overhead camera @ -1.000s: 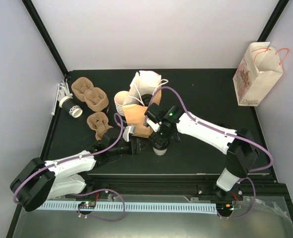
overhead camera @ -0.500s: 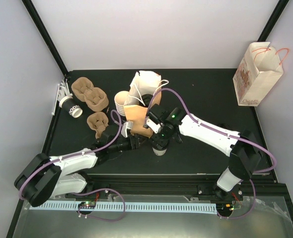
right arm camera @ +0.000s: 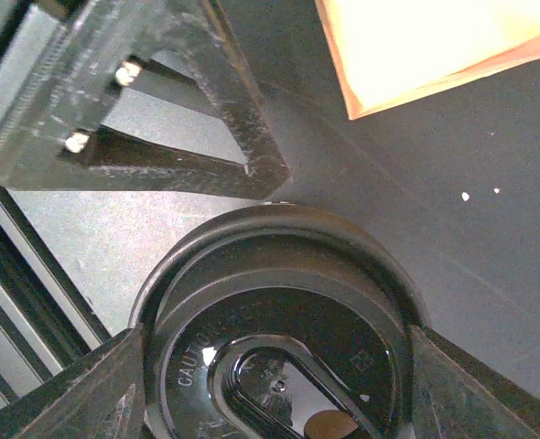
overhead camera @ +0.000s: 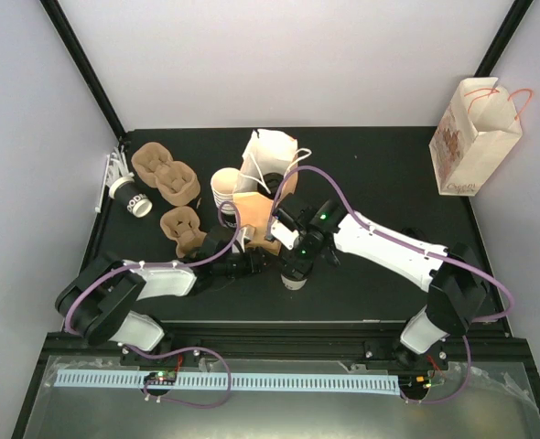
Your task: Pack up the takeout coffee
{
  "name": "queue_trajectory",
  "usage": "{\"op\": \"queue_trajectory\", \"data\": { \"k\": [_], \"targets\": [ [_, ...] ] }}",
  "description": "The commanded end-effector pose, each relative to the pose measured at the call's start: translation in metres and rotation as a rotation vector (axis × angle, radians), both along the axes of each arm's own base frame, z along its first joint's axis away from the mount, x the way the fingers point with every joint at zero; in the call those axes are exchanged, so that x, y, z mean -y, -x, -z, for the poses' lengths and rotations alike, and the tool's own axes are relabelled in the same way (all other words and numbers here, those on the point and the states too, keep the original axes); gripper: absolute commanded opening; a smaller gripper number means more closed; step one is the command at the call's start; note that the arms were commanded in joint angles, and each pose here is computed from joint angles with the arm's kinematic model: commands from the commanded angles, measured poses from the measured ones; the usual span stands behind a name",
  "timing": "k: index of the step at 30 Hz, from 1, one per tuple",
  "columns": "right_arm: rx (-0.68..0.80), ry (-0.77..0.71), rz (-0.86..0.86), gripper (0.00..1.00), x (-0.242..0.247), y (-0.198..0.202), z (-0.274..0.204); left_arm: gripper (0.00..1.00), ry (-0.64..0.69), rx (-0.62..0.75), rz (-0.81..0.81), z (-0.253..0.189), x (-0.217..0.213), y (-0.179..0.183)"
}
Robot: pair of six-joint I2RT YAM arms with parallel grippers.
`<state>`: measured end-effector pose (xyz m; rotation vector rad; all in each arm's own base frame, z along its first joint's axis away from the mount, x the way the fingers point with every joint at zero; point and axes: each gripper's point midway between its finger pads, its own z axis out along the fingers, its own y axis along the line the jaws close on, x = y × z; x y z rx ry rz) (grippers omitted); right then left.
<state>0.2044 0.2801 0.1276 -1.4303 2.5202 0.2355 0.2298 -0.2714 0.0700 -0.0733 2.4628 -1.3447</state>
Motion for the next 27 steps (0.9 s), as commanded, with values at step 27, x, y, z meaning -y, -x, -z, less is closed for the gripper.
{"op": "queue_trajectory", "data": {
  "k": [27],
  "targets": [
    [-0.106, 0.017, 0.196, 0.69, 0.03, 0.051, -0.004, 0.54, -0.033, -0.024, 0.09, -0.003, 0.037, 0.037]
  ]
}}
